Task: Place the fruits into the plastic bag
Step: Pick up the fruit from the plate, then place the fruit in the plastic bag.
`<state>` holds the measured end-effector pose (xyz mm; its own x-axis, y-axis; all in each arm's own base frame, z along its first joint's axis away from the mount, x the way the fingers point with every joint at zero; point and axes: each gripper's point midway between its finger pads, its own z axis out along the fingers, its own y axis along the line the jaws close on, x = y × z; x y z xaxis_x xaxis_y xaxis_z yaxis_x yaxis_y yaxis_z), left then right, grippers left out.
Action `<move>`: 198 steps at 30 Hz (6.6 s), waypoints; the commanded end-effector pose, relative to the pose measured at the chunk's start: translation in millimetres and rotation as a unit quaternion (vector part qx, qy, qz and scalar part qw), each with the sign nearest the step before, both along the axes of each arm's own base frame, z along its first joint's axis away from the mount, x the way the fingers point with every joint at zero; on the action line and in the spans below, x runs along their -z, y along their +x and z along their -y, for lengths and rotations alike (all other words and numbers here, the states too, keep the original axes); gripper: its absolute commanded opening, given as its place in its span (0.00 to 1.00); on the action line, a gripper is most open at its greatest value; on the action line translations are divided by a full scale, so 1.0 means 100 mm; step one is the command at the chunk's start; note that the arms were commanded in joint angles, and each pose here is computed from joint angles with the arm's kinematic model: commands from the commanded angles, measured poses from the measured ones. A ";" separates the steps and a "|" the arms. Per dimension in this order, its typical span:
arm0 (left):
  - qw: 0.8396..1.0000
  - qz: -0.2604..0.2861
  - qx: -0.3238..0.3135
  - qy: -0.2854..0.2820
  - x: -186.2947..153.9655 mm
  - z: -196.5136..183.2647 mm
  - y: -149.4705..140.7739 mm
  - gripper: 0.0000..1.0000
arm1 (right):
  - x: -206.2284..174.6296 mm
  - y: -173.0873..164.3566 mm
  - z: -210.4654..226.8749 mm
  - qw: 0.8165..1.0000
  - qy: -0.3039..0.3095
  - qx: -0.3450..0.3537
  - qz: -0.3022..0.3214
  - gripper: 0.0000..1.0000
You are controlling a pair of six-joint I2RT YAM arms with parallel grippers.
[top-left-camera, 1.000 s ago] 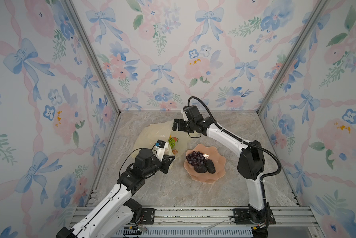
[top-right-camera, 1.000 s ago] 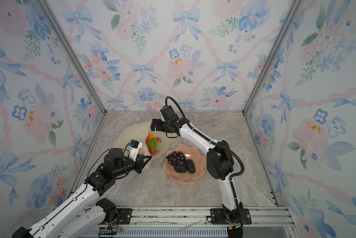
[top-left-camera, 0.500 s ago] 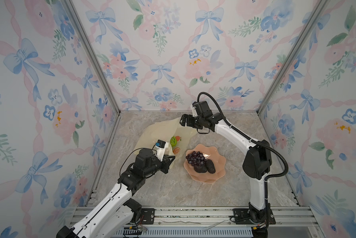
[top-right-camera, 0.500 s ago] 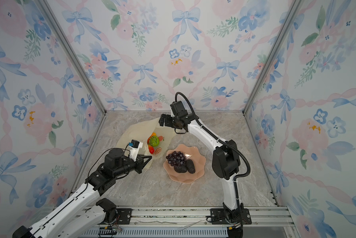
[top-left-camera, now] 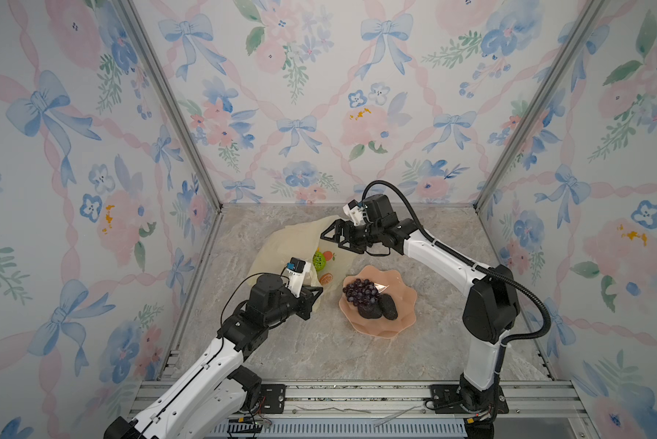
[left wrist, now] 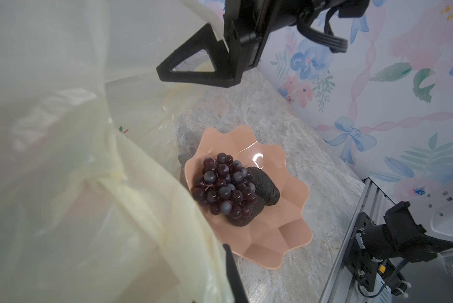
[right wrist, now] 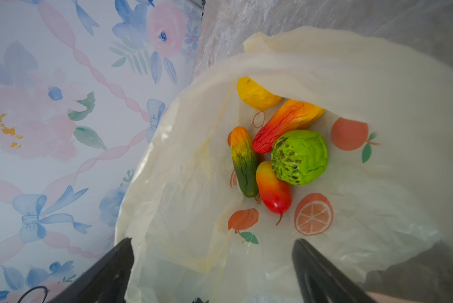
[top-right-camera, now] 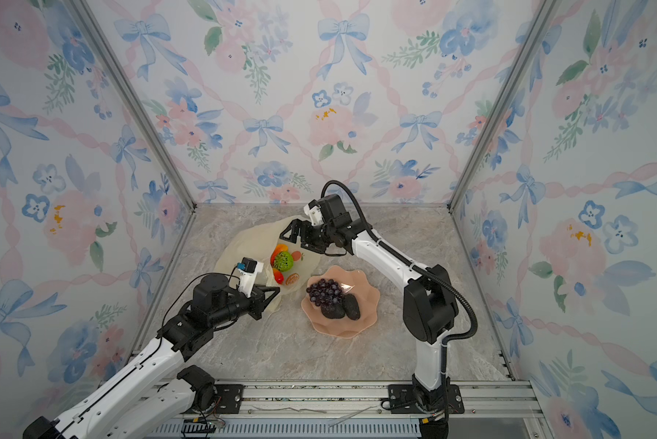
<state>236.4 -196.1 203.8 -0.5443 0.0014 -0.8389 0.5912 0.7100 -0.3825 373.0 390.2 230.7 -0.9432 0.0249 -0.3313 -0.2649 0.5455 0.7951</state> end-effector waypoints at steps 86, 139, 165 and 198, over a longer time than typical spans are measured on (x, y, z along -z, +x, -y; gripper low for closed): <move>1.000 -0.004 0.002 0.011 0.06 0.01 -0.01 0.00 | 1.69 -1.32 1.96 0.863 -0.503 -0.044 -0.029 0.61; 1.000 -0.004 0.006 0.012 0.06 0.03 -0.01 0.00 | 1.45 -1.36 2.22 0.849 -0.527 -0.018 -0.008 0.45; 1.000 0.002 0.005 0.008 0.02 0.03 -0.03 0.00 | 0.47 -1.32 1.32 0.964 -0.266 -0.010 0.015 0.46; 1.000 0.005 0.003 0.008 0.00 0.02 -0.04 0.00 | 0.85 -0.13 0.09 0.934 -0.319 -0.025 0.158 0.47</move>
<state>234.0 -198.2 203.8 -0.5409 0.0084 -0.8410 0.5950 0.7106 -0.3756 342.4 370.6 138.2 -0.8497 -0.2938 -0.4377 -0.4264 0.8713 0.2430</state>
